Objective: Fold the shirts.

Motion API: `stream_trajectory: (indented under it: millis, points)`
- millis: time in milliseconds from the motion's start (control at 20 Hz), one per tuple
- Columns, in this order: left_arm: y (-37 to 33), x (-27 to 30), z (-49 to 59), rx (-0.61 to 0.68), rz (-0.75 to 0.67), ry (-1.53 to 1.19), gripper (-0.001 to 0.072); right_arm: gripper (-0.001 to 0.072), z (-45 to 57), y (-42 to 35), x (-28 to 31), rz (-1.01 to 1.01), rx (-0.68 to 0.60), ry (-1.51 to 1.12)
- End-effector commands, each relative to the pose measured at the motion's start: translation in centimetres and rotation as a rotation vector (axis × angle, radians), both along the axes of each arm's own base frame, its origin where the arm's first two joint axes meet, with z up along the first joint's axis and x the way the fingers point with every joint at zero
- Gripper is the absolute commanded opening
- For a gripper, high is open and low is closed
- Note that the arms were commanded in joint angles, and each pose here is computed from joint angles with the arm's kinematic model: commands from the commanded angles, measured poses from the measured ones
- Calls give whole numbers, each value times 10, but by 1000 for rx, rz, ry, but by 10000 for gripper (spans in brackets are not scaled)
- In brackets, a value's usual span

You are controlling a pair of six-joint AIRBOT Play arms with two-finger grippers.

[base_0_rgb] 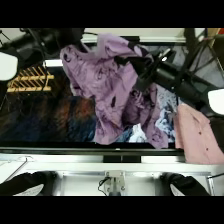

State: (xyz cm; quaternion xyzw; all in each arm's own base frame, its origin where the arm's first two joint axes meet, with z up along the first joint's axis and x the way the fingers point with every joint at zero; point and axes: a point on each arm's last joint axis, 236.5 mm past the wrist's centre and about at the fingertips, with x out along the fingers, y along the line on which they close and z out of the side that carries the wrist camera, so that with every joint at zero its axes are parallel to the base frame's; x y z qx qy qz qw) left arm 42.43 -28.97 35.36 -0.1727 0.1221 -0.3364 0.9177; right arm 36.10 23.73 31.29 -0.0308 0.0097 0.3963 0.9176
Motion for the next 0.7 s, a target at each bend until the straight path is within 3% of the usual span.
stream_trajectory:
  millis: [0, 50, 650]
  points:
    - [-2, -5, -10, 60, -26, 12, 540, 80, 7, 2, -2, 9, 14, -23]
    - [0, -7, -7, 66, -27, -1, 580, 80, 7, 2, -2, 9, 18, -22]
    - [49, -9, 50, 96, 62, -165, 565, 78, 39, -28, 21, -155, 15, -153]
